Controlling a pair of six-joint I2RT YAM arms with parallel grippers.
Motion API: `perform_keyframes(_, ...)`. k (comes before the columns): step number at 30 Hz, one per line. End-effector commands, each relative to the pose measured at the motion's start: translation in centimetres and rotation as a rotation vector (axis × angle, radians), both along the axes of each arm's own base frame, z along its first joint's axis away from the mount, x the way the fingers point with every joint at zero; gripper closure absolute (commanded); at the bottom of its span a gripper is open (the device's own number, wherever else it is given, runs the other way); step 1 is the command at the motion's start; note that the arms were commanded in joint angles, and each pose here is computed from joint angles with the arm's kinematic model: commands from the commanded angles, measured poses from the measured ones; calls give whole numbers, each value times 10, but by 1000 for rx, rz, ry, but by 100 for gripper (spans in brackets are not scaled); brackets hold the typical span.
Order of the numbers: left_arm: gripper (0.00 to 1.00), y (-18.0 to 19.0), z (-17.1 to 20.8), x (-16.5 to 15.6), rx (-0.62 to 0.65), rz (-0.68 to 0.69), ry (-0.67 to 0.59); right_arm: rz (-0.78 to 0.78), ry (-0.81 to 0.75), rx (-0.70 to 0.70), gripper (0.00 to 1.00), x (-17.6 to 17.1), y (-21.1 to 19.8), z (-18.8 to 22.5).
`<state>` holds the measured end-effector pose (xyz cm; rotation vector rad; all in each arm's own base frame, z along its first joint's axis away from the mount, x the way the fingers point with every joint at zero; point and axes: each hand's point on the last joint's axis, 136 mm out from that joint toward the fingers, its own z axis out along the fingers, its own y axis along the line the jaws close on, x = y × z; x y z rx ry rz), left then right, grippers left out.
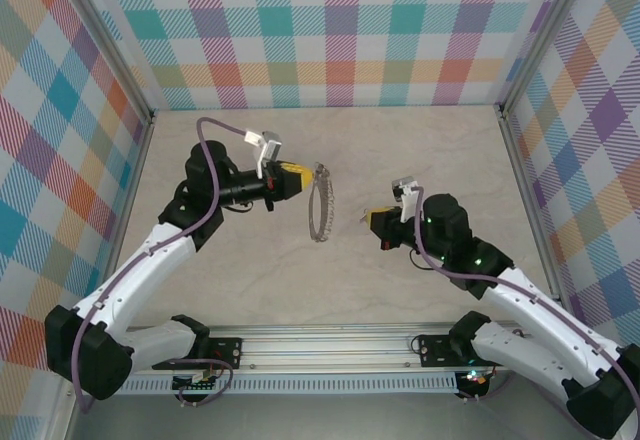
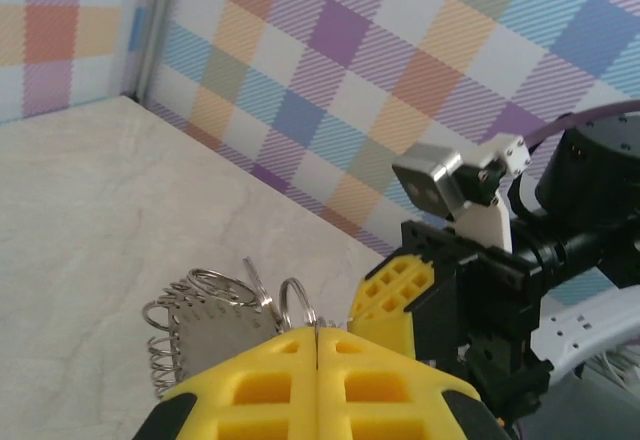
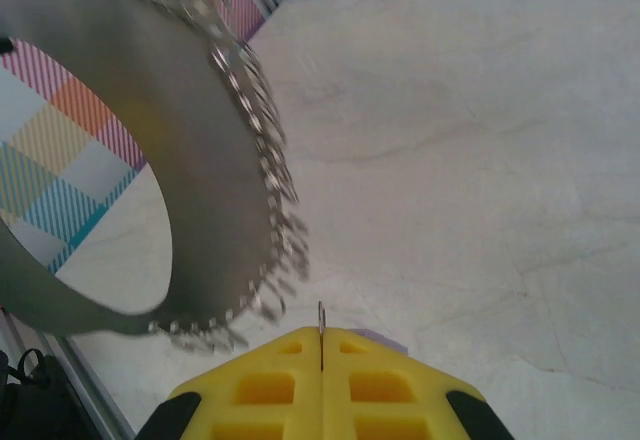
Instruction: Put the keys on the keyring
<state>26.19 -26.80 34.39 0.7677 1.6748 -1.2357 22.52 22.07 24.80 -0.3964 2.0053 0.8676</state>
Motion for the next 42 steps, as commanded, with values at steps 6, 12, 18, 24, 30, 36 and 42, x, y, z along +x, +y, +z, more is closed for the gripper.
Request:
perform_keyframes(6,100,-31,16,-27,7,-151,-70,32,-142,50,100,-5,-2,39)
perform_keyframes(12,100,-45,18,-32,20,-172,-96,108,-179,86,100,-12,9,60)
perform_keyframes(18,100,-51,14,-36,70,-178,-136,148,-220,117,100,-18,12,81)
perform_keyframes(24,100,-56,10,-38,116,-143,-235,159,-269,129,100,-21,11,91)
perform_keyframes(30,100,-54,22,-37,81,-80,-377,187,-282,151,100,-26,14,94)
perform_keyframes(36,100,-57,21,-35,88,-82,-374,227,-308,172,100,-30,19,97)
perform_keyframes(42,100,-60,20,-35,90,-98,-362,260,-311,175,100,-29,26,101)
